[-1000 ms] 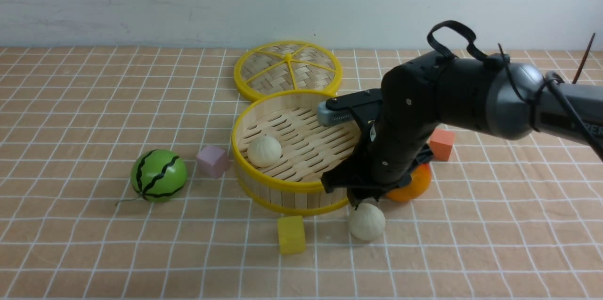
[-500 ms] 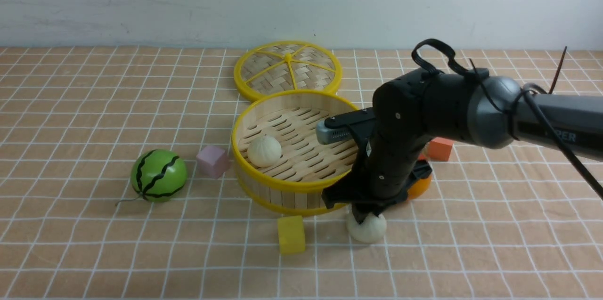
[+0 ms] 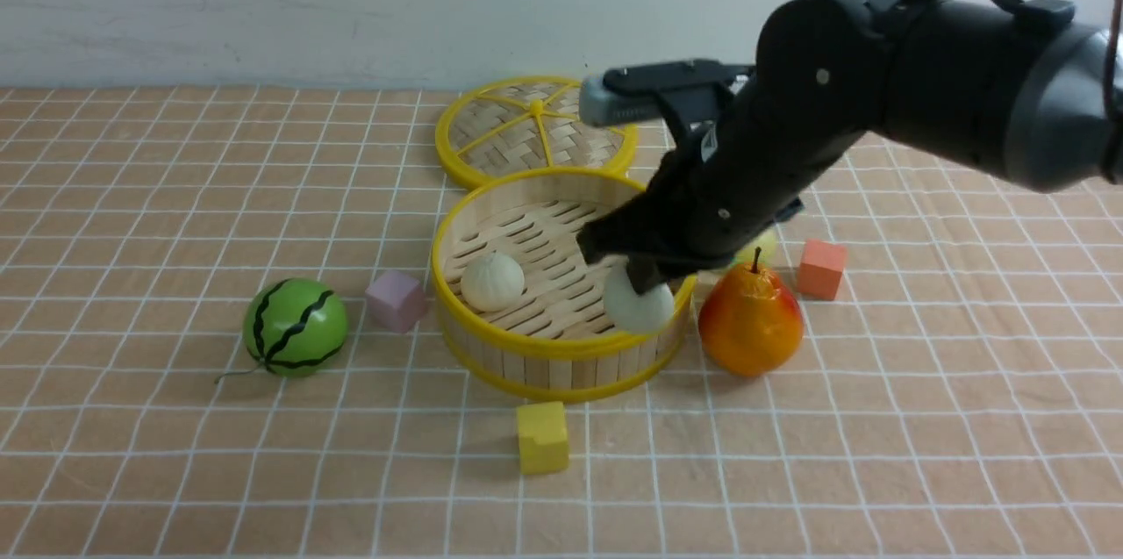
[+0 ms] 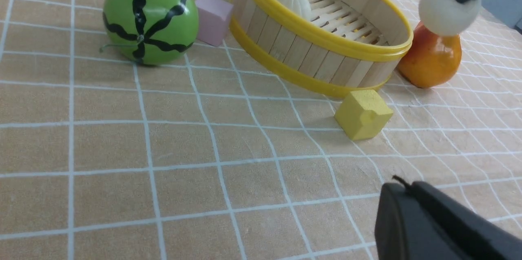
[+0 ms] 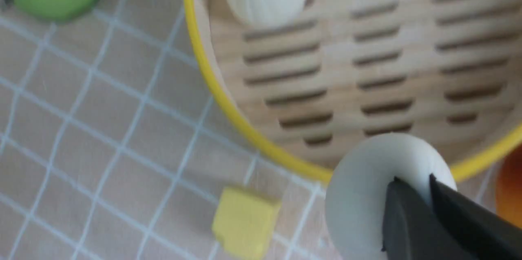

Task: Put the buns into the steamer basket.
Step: Use the right arm to put the steamed stuffed bun into the steamer, then use the right arm to grab a steamed stuffed bun

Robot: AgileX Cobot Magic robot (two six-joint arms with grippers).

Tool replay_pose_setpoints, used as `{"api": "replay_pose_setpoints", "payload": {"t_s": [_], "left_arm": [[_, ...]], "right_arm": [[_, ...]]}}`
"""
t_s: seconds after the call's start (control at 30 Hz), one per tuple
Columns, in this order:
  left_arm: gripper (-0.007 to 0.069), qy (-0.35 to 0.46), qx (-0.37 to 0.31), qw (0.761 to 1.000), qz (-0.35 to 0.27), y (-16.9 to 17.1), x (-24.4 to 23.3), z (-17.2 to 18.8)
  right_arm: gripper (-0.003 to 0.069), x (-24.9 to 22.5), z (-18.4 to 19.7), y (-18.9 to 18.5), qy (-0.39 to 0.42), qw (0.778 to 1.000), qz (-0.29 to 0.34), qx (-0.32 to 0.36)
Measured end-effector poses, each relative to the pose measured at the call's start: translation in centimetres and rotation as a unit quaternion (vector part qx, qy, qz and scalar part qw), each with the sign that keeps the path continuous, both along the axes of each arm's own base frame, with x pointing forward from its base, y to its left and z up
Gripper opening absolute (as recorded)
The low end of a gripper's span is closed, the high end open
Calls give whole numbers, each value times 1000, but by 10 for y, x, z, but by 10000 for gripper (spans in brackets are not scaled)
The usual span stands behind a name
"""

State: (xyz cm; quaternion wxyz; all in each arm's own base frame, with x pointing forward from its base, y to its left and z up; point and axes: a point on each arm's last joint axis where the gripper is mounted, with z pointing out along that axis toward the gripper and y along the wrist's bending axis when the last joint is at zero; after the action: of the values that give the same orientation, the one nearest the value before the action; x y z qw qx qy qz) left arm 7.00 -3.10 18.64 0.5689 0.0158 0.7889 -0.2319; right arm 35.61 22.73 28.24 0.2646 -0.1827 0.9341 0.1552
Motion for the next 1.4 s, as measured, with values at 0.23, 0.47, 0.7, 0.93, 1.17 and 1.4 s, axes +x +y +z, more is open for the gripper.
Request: {"api": "replay_pose_setpoints", "payload": {"t_s": [0.23,0.47,0.7,0.93,1.17,1.4], "left_arm": [[17,0,0,1000,0,0,0,0],[22,0,0,1000,0,0,0,0],[30,0,0,1000,0,0,0,0],[38,0,0,1000,0,0,0,0],[38,0,0,1000,0,0,0,0],[38,0,0,1000,0,0,0,0]], "right_arm": [[122,36,-60,15,-31,999,-20,15],[417,38,-67,17,-31,999,-22,15],[534,26,11,-24,-105,994,-32,-7],[337,47,1,-100,-30,989,-132,-59],[242,84,-43,-105,7,989,-144,-42],[278,112,-55,-106,-4,987,-159,-17]]}}
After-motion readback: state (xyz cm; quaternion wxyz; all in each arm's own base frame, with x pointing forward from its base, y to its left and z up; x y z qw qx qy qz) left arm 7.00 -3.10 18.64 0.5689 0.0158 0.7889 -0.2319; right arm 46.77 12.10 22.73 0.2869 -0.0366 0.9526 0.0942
